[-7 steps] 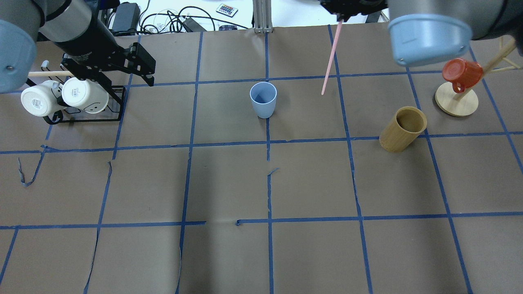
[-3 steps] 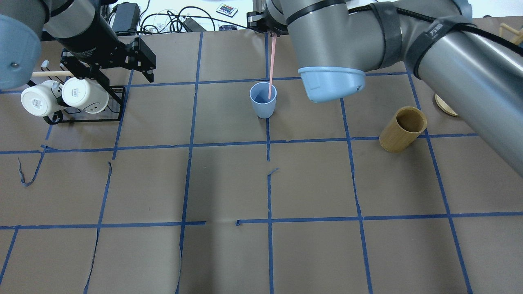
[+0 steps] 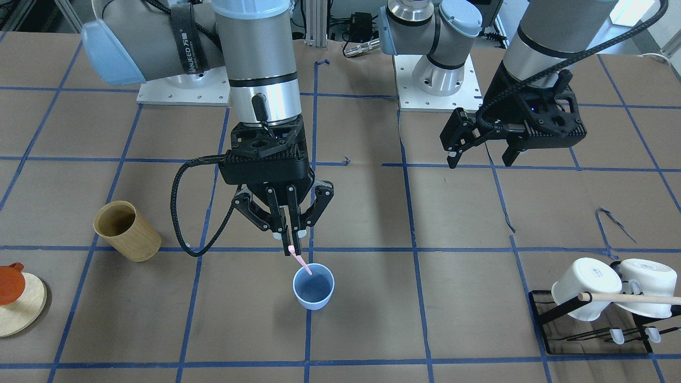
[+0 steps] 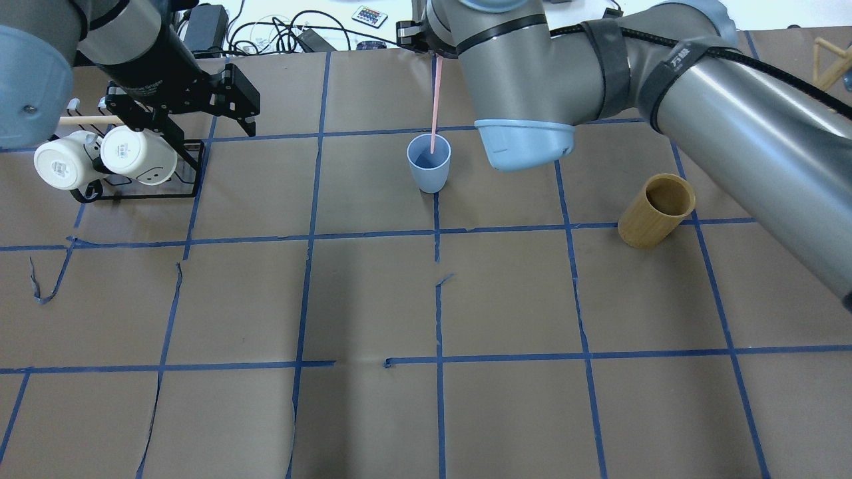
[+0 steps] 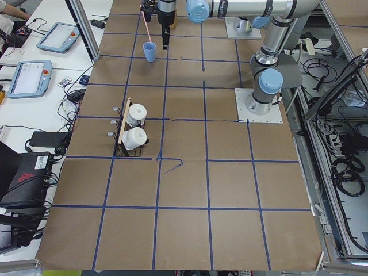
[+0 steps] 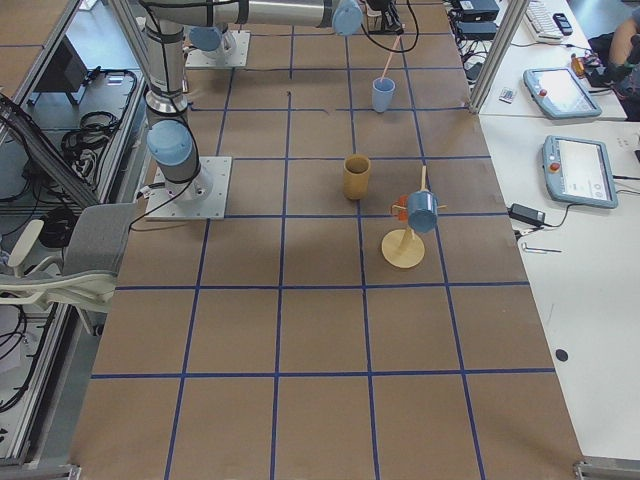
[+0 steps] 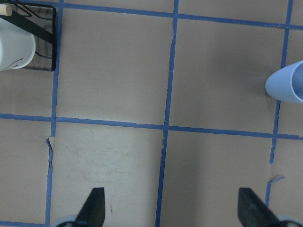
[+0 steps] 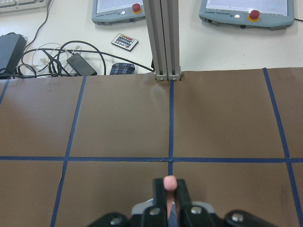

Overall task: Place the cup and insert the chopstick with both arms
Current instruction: 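Lower the pink chopstick into the light blue cup with the right gripper, then release the pink chopstick and raise the right gripper away from the cup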

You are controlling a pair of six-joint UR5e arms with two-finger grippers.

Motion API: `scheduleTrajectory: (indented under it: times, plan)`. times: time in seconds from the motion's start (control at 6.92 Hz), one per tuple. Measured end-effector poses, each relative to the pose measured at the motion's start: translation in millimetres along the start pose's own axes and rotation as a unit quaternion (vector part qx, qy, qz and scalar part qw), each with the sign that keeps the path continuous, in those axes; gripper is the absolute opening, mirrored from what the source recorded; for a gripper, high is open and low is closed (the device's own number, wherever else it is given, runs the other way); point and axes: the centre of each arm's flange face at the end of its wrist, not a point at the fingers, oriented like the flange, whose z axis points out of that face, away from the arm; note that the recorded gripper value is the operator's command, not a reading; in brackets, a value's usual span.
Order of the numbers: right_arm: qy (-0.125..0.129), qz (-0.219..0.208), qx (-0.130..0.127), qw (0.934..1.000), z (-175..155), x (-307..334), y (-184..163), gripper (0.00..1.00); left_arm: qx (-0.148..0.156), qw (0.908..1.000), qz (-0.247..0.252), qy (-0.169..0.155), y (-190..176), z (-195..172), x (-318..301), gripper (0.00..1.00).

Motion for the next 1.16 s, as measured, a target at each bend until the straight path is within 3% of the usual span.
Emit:
scheduleTrajectory:
  times: [0.29, 0.43, 0.58, 0.72, 0.87, 1.16]
  plan:
    - [0.0, 0.0, -0.001, 1.0, 3.6, -0.4, 1.4, 0.0, -0.001, 1.0, 0.001, 0.0, 1.5, 0.1, 0.1, 1.0]
    - [0.0, 0.0, -0.003, 1.0, 6.3, -0.3, 2.7, 0.18, -0.002, 1.0, 0.001, -0.001, 2.2, 0.4, 0.0, 1.0]
    - [0.001, -0.001, -0.006, 1.0, 10.3, -0.2, 4.0, 0.68, -0.003, 1.0, 0.001, -0.001, 2.6, 0.8, 0.0, 1.0]
    - [0.002, 0.0, -0.009, 1.0, 13.4, -0.1, 5.0, 0.91, -0.003, 1.0, 0.001, -0.001, 2.8, 0.9, 0.0, 1.0]
    - [0.003, 0.0, -0.01, 0.9999, 15.2, 0.0, 5.5, 1.0, -0.003, 1.0, 0.001, -0.001, 2.6, 1.4, -0.1, 1.0]
    - [0.002, -0.001, -0.007, 1.0, 13.6, -0.3, 3.8, 1.0, -0.002, 1.0, 0.002, -0.001, 1.0, 2.3, 2.2, 1.0]
